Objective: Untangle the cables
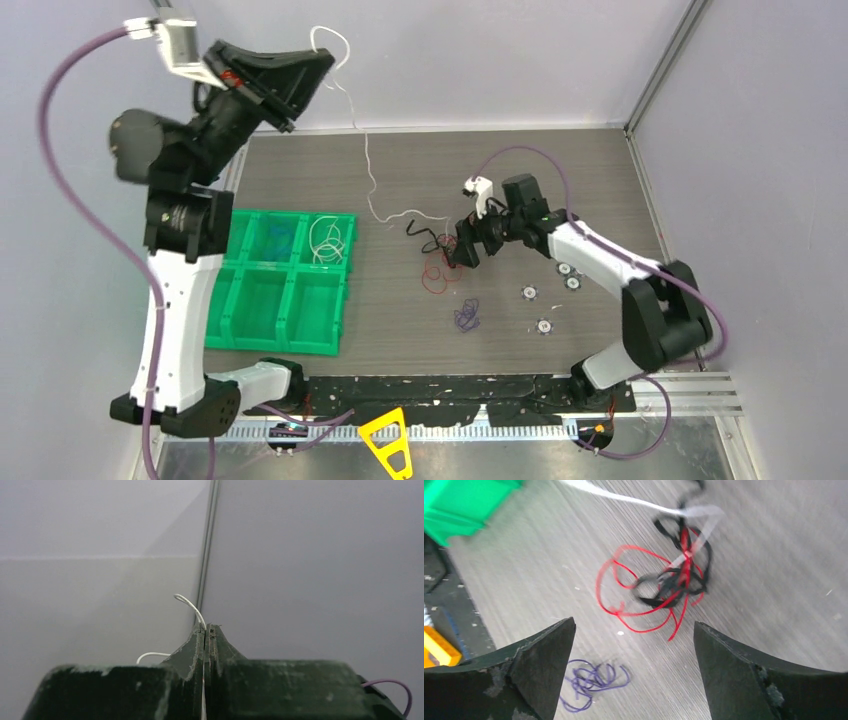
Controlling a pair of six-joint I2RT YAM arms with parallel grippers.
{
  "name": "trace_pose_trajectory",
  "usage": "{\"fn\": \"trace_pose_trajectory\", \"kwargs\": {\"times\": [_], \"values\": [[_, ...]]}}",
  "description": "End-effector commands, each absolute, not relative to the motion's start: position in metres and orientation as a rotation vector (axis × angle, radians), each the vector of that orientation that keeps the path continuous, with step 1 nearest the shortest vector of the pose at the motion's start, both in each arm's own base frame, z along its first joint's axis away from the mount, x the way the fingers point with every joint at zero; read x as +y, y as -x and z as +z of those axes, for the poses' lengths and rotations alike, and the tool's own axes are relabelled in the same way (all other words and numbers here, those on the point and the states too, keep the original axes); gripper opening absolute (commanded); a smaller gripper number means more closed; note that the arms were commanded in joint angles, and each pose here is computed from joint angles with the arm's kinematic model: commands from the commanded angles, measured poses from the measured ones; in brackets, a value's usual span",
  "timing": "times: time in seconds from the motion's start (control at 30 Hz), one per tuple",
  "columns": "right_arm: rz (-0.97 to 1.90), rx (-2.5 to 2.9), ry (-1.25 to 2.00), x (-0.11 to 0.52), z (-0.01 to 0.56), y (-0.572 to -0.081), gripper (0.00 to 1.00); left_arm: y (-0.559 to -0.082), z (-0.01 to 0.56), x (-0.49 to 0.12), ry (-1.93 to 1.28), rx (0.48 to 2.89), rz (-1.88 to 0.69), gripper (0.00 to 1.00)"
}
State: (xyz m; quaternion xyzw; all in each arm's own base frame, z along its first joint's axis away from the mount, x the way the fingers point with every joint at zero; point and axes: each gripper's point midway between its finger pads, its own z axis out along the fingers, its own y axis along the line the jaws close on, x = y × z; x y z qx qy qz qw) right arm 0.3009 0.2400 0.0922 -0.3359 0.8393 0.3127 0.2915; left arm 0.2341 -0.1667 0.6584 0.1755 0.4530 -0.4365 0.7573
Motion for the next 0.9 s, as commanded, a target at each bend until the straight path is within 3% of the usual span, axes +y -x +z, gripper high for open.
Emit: {"fn": "trace_pose_trajectory", "kwargs": {"times": [0.0,0.13,0.3,0.47,0.67,0.87], "values": [[0.926,1.835,1.048,0.268,0.197,-0.293,0.96,-0.226,0.655,-0.175,-0.438,0.973,-1.013,0.0],[0.901,1.702,1.142,0.287,0.229,-0.281,0.98,-0.226,0.664,-0.175,-0.449,0.955,-0.996,0.0],[0.683,1.663,1.164,0.308,0.226,-0.307,0.98,-0.226,0.672,-0.174,-0.449,0.943,-0.987,0.0],[0.484,1.705,1.1,0.302,0.217,-0.35,0.91,-0.219,0.677,-0.172,-0.462,0.93,-0.967,0.0],[0.521,1.699,1.154,0.289,0.208,-0.337,0.78,-0.211,0.685,-0.171,-0.479,0.9,-0.961,0.0],[0.403,1.679,1.143,0.276,0.203,-0.357,0.77,-0.206,0.691,-0.172,-0.484,0.885,-0.976,0.0]]}}
